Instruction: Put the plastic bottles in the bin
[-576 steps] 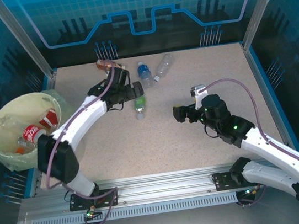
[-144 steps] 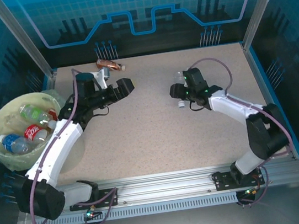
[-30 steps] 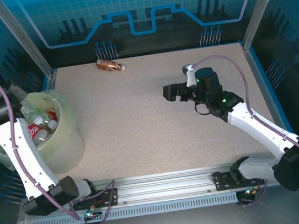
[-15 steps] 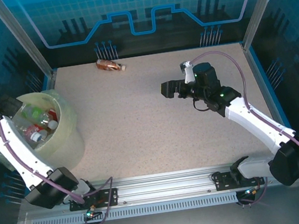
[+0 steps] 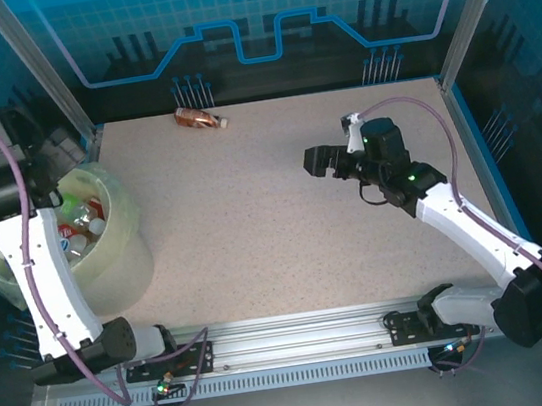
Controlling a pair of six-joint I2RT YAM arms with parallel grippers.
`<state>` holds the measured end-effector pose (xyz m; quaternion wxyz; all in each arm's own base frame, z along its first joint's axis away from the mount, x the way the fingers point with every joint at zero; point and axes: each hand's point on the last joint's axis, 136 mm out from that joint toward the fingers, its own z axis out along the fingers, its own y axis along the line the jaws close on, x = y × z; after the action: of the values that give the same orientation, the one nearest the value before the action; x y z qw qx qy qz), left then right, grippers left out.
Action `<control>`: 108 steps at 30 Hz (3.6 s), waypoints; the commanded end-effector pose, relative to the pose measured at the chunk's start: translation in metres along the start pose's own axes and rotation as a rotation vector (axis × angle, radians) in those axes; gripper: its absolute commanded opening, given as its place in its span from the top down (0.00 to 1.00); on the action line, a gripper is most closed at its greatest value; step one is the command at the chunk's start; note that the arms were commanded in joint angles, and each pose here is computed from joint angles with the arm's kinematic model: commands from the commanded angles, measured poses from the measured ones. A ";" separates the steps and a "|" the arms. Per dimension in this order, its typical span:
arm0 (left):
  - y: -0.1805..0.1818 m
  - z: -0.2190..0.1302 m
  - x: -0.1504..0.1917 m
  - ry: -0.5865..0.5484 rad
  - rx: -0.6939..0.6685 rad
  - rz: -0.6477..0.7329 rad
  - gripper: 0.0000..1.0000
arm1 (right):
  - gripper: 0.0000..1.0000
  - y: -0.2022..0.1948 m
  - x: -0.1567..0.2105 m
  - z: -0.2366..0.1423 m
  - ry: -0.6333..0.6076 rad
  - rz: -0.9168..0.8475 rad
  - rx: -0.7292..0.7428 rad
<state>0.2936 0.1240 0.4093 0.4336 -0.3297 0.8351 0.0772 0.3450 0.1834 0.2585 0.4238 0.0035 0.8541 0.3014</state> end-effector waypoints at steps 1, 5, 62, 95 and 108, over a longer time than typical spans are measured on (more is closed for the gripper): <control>-0.031 -0.012 -0.009 -0.064 0.059 0.023 0.01 | 0.00 -0.013 -0.007 -0.008 -0.053 0.022 0.040; -0.084 -0.013 -0.007 -0.126 0.132 0.117 0.01 | 0.00 -0.023 -0.008 -0.012 -0.084 0.047 0.066; -0.347 0.414 0.237 0.368 0.337 -0.210 0.06 | 0.00 -0.066 -0.002 0.018 0.043 -0.046 0.124; -0.304 0.316 0.204 0.416 0.333 0.044 0.31 | 0.00 -0.067 -0.003 0.023 0.059 -0.007 0.132; -0.308 0.283 0.160 0.238 0.383 0.411 0.01 | 0.00 -0.070 -0.009 0.001 0.006 -0.017 0.185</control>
<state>0.6033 -0.0949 0.1692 0.3628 -0.1207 0.9192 -0.0943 0.3735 0.1371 0.2272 0.4171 0.0171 0.8783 0.2332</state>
